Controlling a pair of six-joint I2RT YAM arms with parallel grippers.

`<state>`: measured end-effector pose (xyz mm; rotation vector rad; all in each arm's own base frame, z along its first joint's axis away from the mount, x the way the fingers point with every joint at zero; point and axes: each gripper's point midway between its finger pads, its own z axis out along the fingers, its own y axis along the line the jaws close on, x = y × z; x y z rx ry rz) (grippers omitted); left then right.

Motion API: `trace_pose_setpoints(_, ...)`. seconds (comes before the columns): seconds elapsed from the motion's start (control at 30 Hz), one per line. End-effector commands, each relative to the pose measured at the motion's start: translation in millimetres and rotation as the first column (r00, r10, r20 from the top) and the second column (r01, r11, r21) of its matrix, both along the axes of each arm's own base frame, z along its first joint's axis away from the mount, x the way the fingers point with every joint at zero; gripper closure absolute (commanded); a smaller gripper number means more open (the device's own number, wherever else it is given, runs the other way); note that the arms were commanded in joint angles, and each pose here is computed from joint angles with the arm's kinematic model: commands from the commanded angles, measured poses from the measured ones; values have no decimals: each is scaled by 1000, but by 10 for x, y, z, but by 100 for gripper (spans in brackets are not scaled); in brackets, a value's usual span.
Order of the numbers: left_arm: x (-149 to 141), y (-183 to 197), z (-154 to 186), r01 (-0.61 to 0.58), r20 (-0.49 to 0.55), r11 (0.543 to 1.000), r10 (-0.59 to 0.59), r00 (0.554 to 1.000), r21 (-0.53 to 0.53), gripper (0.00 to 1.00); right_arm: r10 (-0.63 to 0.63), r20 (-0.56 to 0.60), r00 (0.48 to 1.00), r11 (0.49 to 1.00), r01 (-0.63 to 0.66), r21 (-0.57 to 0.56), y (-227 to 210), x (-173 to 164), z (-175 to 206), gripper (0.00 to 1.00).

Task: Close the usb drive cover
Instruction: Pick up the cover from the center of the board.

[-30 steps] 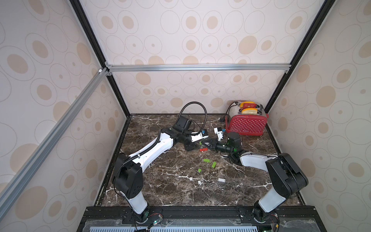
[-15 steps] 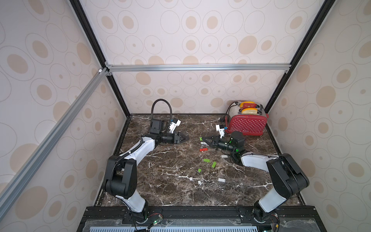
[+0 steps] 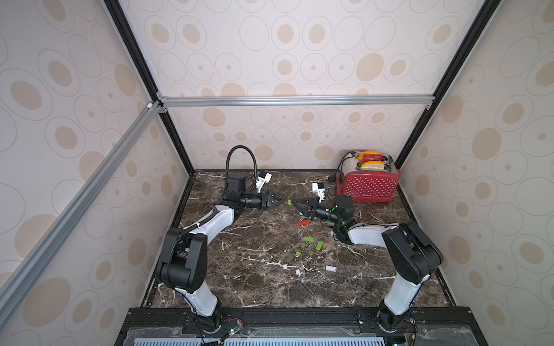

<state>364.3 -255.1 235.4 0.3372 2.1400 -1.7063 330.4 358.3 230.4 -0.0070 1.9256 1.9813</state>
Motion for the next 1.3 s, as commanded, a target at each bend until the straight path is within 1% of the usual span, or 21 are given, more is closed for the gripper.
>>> trace_pose_setpoints(0.0, -52, -72, 177, 44, 26, 998, -43, 999, -40, 55, 11, 47, 999, 999, -13, 42, 46, 0, 171, 100)
trace_pose_setpoints(0.3, 9, -96, 292, 39, 28, 997, -38, 999, -68, 66, 16, 43, 999, 999, -18, 49, 75, 3, 154, 100)
trace_pose_setpoints(0.57, 16, -108, 269, 39, 30, 997, -37, 999, -64, 65, 25, 39, 999, 999, -27, 47, 98, -22, 132, 100)
trace_pose_setpoints(0.7, -12, -132, 207, 46, 25, 998, -45, 999, -43, 61, 30, 41, 999, 998, -32, 50, 119, -34, 141, 100)
trace_pose_setpoints(0.8, -12, -131, 195, 46, 25, 998, -45, 999, -38, 56, 31, 47, 998, 998, -34, 54, 126, -38, 163, 100)
trace_pose_setpoints(0.83, -14, -129, 185, 46, 24, 998, -46, 999, -33, 57, 31, 47, 998, 998, -33, 54, 124, -38, 163, 100)
trace_pose_setpoints(0.93, -20, -130, 186, 49, 25, 998, -48, 999, -34, 67, 28, 39, 999, 998, -30, 50, 121, -39, 134, 100)
trace_pose_setpoints(1.0, -25, -129, 201, 51, 27, 998, -50, 998, -37, 72, 25, 32, 999, 998, -27, 51, 113, -36, 110, 100)
trace_pose_setpoints(1.17, -35, -125, 203, 52, 31, 998, -51, 998, -36, 75, 19, 26, 999, 998, -20, 55, 100, -32, 78, 100)
trace_pose_setpoints(1.27, -30, -125, 212, 51, 34, 998, -49, 998, -36, 81, 21, 29, 999, 998, -23, 54, 102, -43, 81, 100)
